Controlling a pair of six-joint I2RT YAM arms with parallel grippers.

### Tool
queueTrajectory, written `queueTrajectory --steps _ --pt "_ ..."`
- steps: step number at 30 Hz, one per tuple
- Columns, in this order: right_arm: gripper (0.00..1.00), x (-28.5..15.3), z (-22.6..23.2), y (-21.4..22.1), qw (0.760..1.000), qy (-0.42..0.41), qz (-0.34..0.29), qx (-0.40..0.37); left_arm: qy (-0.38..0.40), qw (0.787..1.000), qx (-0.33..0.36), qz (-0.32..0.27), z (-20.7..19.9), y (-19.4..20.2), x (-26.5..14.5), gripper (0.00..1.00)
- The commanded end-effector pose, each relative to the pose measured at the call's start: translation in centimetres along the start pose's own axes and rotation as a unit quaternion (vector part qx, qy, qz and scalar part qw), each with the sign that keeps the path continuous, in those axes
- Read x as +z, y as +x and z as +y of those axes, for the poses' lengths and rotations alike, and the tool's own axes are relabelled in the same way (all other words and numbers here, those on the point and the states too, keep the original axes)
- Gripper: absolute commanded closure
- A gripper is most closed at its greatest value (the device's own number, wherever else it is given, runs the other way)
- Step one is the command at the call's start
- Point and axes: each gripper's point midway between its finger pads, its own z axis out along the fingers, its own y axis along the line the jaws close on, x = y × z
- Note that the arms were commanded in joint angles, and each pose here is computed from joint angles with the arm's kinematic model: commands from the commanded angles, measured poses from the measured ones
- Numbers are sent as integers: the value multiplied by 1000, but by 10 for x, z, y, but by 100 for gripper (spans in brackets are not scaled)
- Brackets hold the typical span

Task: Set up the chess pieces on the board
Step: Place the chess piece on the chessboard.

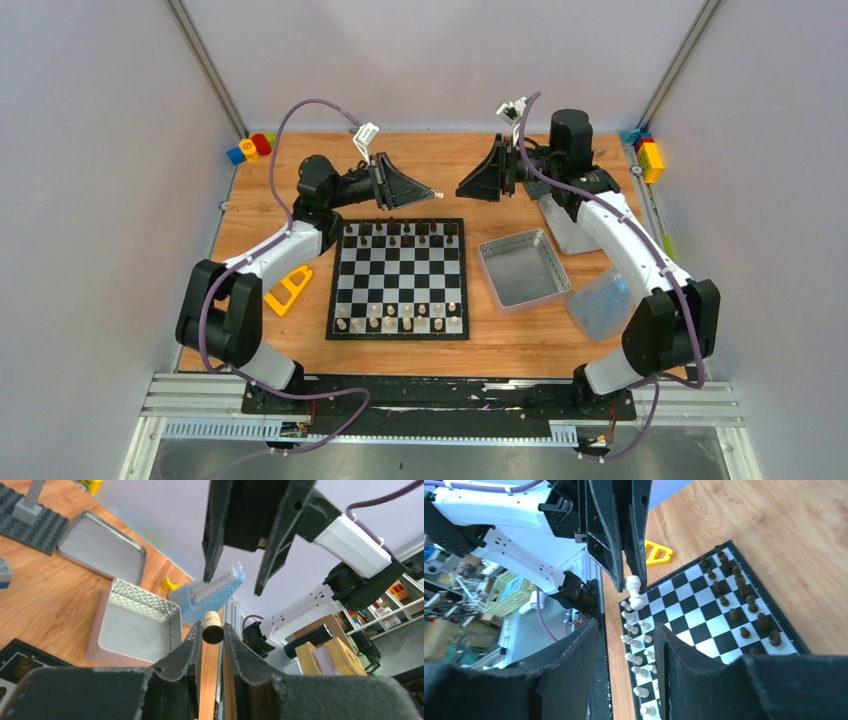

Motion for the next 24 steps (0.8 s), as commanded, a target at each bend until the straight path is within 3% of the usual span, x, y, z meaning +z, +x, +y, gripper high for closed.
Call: queueTrajectory --steps 1,24 --pt "55 5 8 3 998 -59 3 38 42 995 66 -57 -32 -25 2 100" --pt "60 17 8 16 989 -124 29 69 58 991 99 -65 -31 -10 16 100"
